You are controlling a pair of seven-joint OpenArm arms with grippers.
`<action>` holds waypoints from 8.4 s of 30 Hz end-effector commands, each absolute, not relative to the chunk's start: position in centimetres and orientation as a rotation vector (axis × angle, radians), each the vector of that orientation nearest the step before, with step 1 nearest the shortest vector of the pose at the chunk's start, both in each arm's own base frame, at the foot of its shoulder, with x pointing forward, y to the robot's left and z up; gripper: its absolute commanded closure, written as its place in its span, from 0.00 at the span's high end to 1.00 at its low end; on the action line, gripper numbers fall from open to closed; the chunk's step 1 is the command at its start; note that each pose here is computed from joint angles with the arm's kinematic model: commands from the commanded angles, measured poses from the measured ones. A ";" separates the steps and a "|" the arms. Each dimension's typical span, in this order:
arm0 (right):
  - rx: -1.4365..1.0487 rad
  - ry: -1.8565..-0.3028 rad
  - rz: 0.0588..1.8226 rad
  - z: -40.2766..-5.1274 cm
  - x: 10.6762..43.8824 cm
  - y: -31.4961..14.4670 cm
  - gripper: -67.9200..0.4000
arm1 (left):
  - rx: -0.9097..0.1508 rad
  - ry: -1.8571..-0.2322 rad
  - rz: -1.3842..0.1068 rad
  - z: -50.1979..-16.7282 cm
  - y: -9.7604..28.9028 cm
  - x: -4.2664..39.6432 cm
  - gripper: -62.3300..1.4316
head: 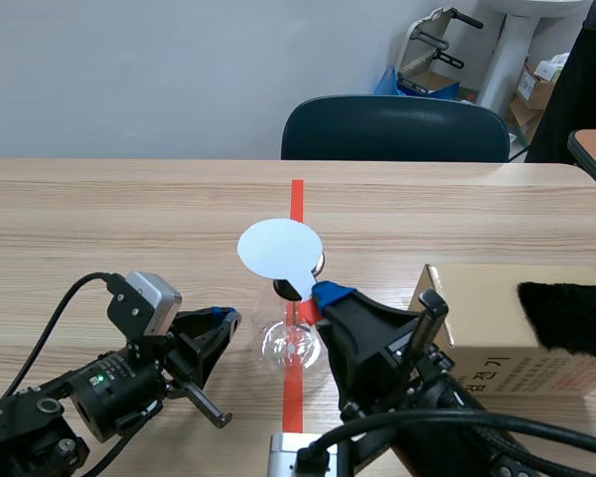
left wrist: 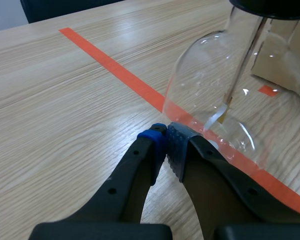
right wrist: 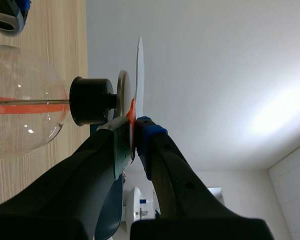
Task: Do the electroscope experiment
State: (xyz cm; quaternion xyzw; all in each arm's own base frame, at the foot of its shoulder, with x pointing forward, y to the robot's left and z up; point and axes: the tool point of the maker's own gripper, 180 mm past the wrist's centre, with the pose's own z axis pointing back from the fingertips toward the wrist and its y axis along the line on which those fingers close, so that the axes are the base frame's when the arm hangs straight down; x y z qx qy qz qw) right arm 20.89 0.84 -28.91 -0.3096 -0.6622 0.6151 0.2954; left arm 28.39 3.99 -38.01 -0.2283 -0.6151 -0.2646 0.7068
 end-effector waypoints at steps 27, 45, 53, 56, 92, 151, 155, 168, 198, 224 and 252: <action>-1.182 -1.350 1.191 -28.6 25.2 -9.3 0.03 | -0.532 -1.363 -0.677 -38.3 4.1 26.2 0.07; -1.098 -1.487 1.330 -28.4 24.6 -6.0 0.03 | -0.529 -1.362 -0.682 -38.4 4.1 26.2 0.07; -1.008 -1.626 1.447 -27.8 23.6 -2.9 0.03 | -0.529 -1.362 -0.682 -38.4 4.1 26.2 0.07; -0.971 -1.670 1.492 -27.8 23.1 -2.0 0.03 | -0.529 -1.362 -0.682 -38.4 4.1 26.2 0.07; -1.045 -1.576 1.397 -27.9 24.1 -4.1 0.03 | -0.529 -1.362 -0.682 -38.4 4.1 26.2 0.07; -1.214 -1.321 1.144 -28.2 25.3 -10.1 0.03 | -0.528 -1.359 -0.683 -38.4 4.1 26.2 0.07; -1.214 -1.321 1.144 -28.2 25.3 -10.1 0.03 | -0.528 -1.359 -0.683 -38.4 4.1 26.2 0.07; -1.214 -1.321 1.144 -28.2 25.3 -10.1 0.03 | -0.528 -1.359 -0.683 -38.4 4.1 26.2 0.07; -1.138 -1.445 1.267 -28.0 25.0 -7.1 0.03 | -0.528 -1.359 -0.683 -38.4 4.1 26.2 0.07; -0.872 -1.778 1.603 -27.8 21.5 0.4 0.03 | -0.528 -1.360 -0.682 -38.4 4.1 26.2 0.07; -0.871 -1.780 1.605 -27.8 21.5 0.5 0.03 | -0.528 -1.360 -0.682 -38.4 4.1 26.2 0.07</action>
